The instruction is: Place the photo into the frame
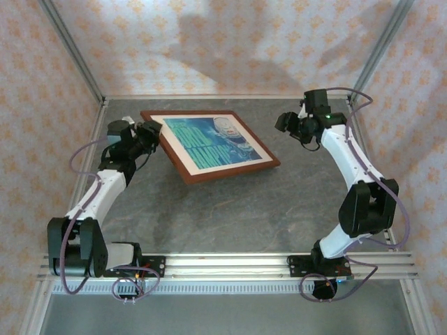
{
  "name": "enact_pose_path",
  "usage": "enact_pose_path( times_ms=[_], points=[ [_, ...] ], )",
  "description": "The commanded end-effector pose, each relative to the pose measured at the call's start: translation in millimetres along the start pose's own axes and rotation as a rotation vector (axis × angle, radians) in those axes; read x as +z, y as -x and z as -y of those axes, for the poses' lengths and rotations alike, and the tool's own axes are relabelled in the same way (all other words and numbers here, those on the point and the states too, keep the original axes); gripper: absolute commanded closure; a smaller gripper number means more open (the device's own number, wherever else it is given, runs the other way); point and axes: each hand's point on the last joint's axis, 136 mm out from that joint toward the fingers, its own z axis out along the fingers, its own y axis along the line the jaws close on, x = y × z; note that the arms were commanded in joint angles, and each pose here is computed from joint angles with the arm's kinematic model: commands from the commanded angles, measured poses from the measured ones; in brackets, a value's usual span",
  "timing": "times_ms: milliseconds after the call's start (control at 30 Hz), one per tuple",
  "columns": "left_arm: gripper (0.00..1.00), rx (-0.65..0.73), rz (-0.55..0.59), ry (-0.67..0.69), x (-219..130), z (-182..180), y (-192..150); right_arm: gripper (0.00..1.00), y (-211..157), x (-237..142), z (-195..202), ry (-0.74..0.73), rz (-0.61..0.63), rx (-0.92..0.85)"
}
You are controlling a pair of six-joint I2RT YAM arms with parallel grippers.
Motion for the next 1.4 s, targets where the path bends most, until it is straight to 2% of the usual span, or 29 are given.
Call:
enact_pose_path(
  times_ms=[0, 333, 533, 700, 900, 1100, 1267, 1367],
  points=[
    [0.91, -0.046, -0.092, -0.094, 9.1, 7.9, -12.1, 0.33, 0.1, 5.4, 10.6, -0.054, 0.002, -0.022],
    [0.81, -0.028, -0.105, 0.037, 39.9, -58.4, -12.3, 0.33, -2.6, 29.0, 19.9, -0.081, -0.029, -0.013],
    [0.68, -0.012, -0.105, 0.067, 47.6, -77.6, -12.2, 0.33, -4.8, 35.2, 24.2, -0.092, -0.042, -0.009],
    [0.62, -0.017, -0.117, 0.079, 54.3, -90.7, -14.0, 0.33, -6.4, 38.4, 26.8, -0.101, -0.048, -0.011],
    [0.48, -0.015, -0.120, 0.121, 64.4, -111.0, -13.1, 0.31, -7.5, 51.4, 34.5, -0.124, -0.055, -0.013],
    [0.34, 0.048, -0.134, 0.239, 68.9, -133.7, -11.1, 0.24, 3.5, 86.7, 39.8, -0.126, -0.062, -0.028],
    [0.21, 0.119, -0.139, 0.322, 66.9, -141.2, -7.7, 0.13, 11.2, 119.1, 47.7, -0.142, -0.090, -0.049],
    [0.14, 0.161, -0.163, 0.370, 67.8, -145.2, -10.1, 0.10, 13.6, 134.2, 57.6, -0.177, -0.115, -0.061]
  ],
)
